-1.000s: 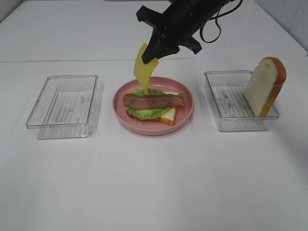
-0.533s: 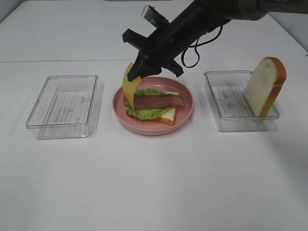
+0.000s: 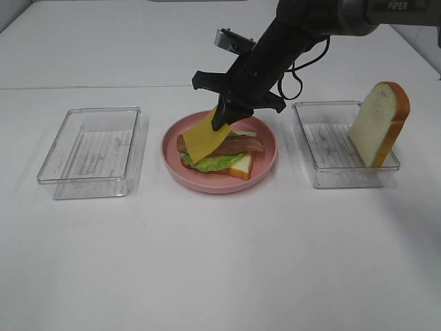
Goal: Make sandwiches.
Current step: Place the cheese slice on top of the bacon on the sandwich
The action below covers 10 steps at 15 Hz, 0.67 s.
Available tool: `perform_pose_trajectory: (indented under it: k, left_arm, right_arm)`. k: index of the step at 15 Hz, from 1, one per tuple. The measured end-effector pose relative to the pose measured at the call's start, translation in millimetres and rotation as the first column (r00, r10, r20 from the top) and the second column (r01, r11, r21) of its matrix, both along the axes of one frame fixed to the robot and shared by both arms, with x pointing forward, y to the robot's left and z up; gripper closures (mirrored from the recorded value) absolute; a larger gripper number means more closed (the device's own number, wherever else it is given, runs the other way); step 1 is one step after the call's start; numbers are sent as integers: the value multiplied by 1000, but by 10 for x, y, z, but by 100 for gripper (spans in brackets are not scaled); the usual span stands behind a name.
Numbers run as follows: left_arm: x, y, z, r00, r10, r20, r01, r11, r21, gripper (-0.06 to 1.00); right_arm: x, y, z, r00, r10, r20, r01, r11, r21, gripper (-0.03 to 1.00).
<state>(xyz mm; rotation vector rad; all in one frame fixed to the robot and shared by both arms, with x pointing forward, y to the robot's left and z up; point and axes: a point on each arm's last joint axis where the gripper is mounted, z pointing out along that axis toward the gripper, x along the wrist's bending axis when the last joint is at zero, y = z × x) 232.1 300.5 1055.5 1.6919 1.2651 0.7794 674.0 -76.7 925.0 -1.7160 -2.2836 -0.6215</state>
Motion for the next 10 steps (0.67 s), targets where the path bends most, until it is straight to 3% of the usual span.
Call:
perform_pose_trajectory:
  k: [3,4,8,10]
  left_arm:
    - [0,0,0,1000,0,0,0,1000,0,23]
    - [0,0,0,1000,0,0,0,1000,0,23]
    - [0,0,0,1000,0,0,0,1000,0,23]
    - [0,0,0,1000,0,0,0,1000,0,23]
  right_arm:
    - [2,-10,-5,1000,-6,0,6,1000,-12,95]
    - [2,-10,-5,1000,-11,-3,11,1000,-11,89]
    - [12,-48,-23,999,-42,-4,42,998,-55,35]
    - [18,-108,36,998,-56,22,59,992,-115,26]
